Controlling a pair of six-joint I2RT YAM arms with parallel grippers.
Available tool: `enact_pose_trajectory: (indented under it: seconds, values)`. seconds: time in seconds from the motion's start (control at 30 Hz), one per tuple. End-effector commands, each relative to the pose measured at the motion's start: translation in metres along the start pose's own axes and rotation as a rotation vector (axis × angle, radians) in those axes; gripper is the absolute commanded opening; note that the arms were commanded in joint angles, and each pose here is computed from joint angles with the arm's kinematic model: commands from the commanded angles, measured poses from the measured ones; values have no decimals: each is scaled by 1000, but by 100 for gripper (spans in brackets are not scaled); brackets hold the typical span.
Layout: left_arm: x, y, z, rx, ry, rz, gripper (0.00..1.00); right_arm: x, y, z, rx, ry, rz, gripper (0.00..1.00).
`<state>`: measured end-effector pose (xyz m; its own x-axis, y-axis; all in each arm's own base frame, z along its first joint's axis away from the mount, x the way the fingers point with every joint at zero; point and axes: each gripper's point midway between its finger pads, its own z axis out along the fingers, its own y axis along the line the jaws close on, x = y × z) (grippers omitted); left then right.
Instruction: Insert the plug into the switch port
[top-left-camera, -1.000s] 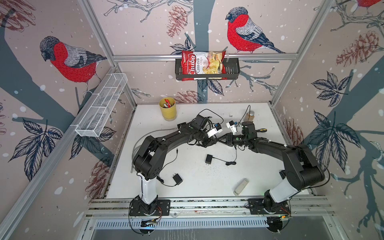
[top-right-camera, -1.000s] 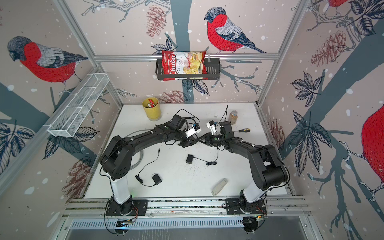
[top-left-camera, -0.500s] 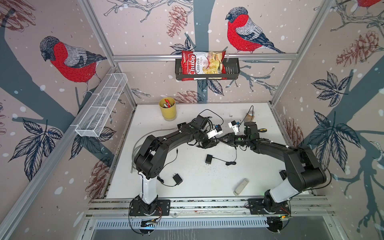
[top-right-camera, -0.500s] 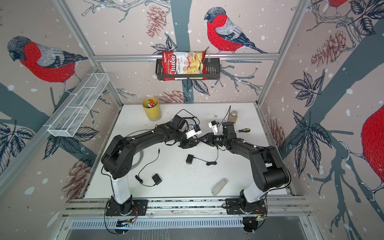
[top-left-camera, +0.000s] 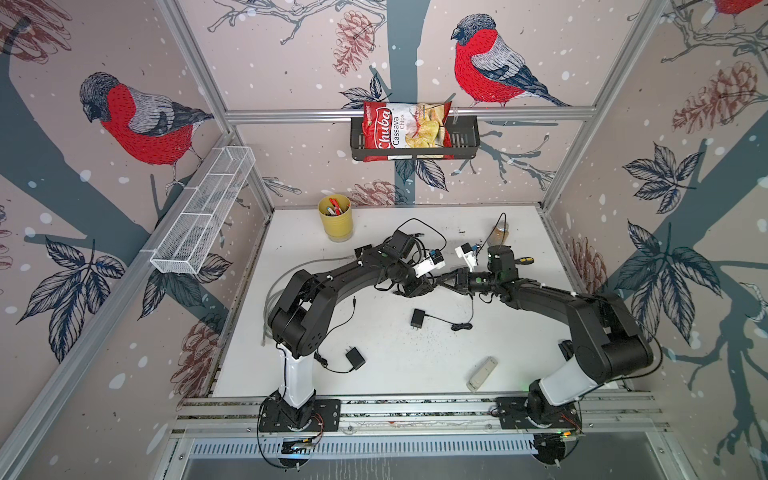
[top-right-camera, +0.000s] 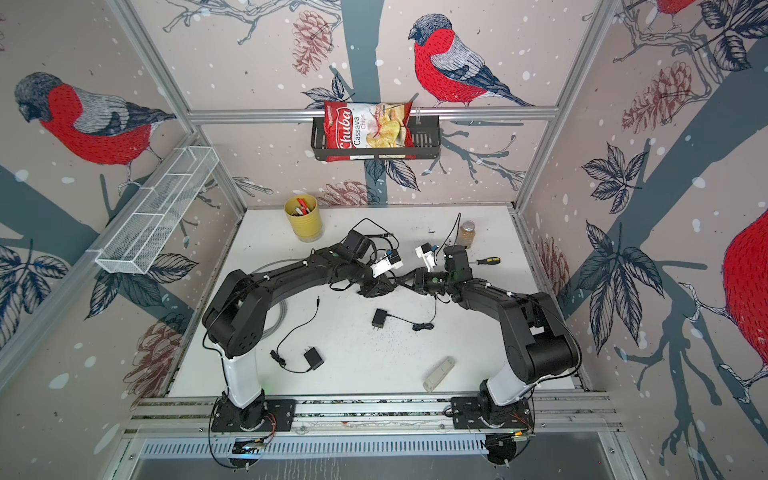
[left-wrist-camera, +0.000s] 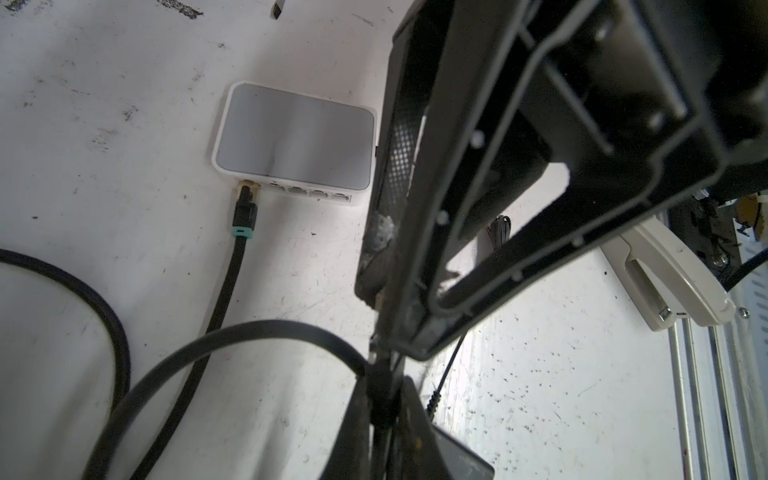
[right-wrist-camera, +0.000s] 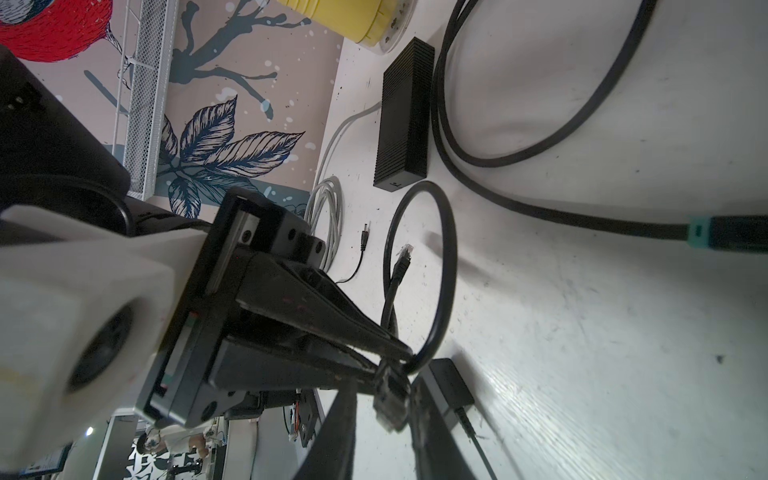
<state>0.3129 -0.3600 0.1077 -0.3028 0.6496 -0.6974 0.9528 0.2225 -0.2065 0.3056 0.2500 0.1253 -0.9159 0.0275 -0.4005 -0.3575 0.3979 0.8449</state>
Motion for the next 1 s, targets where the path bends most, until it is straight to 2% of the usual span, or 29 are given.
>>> enact_pose_trajectory:
  seconds: [0.0,0.23,0.3,0.4,0.5,0.6,0.73,0.83,0.97]
  values:
    - [-4,-3,-3,16,-17,1,2,-2,7,-1,-26,-5,-37,21]
    - [-4,-2,-3,21,-25,-1,2,0,7,2,-29,-2,-20,17]
    - [-3,2,-2,2,-20,-8,10,0,7,1,-28,-6,-9,17]
    - [-2,10,-1,-43,-12,-18,12,-1,5,2,-27,-15,33,17]
    - [-1,22,-5,-129,-13,-21,29,-1,0,3,-22,-27,108,17]
    - [0,32,-11,-248,-25,6,38,0,-9,4,-7,-41,213,17]
    - [-3,37,-15,-375,-67,64,42,3,-17,5,-9,-53,328,17]
    - [-3,33,-10,-365,-88,94,45,3,-18,6,-10,-55,349,17]
    - [2,28,5,-353,-56,151,45,2,-19,5,-4,-60,361,16]
